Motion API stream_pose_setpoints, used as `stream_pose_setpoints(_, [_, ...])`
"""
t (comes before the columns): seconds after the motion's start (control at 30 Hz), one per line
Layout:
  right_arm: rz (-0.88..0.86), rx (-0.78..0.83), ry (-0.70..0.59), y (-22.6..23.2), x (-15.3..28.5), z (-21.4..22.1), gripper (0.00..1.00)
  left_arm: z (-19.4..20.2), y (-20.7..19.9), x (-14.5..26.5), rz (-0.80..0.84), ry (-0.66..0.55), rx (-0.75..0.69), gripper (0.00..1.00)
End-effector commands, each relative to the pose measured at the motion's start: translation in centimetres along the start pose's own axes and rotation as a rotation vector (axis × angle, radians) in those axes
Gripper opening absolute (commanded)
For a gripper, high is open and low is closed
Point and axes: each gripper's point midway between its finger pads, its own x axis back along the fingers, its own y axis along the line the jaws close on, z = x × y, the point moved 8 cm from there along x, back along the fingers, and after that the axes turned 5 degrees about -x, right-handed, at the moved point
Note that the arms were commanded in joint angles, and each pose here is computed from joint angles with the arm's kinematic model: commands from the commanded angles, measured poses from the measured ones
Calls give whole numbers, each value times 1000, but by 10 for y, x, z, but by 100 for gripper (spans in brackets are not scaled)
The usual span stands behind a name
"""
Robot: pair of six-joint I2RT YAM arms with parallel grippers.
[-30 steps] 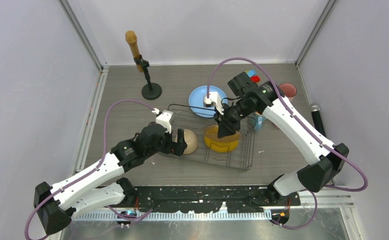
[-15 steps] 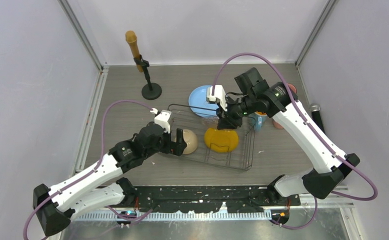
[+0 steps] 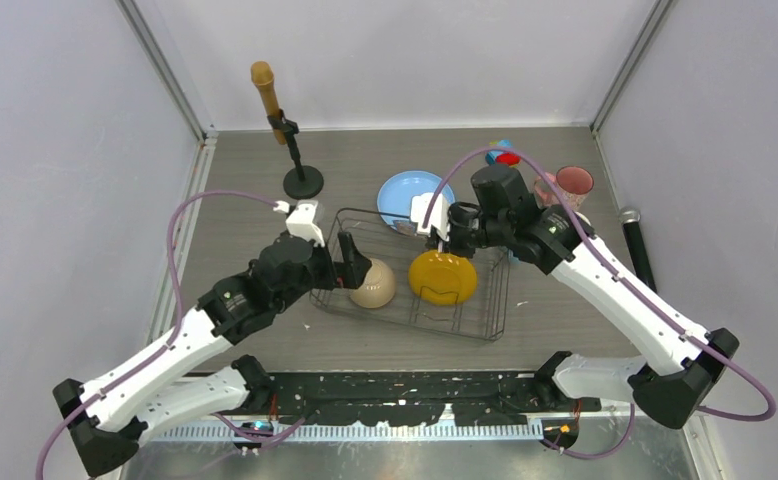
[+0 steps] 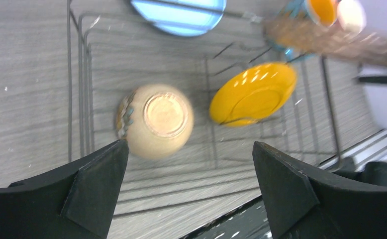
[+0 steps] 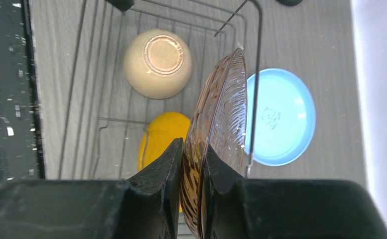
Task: Unload the mixed dishes from the dish rack
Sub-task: Pick up the plate from the dish rack.
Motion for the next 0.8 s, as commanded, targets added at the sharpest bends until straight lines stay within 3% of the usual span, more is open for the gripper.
stream_pose_setpoints(0.0, [126, 230, -121, -15, -2, -25, 20, -47, -15, 11, -14, -127, 102, 100])
stream_pose_setpoints(0.27, [167, 440, 14, -2, -24, -22, 13, -84, -17, 5, -30, -198, 294, 100])
stream_pose_setpoints(0.47, [209, 557, 49, 9, -39, -26, 12, -90, -14, -13, 10, -169, 428, 99])
stream_pose_setpoints(0.6, [257, 616, 99, 12, -49, -30, 12, -88, -16, -25, 43, -137, 465, 94])
stream_pose_setpoints(0.77, [283, 680, 104, 18, -60, -34, 10, -82, -13, -34, 34, -120, 481, 81])
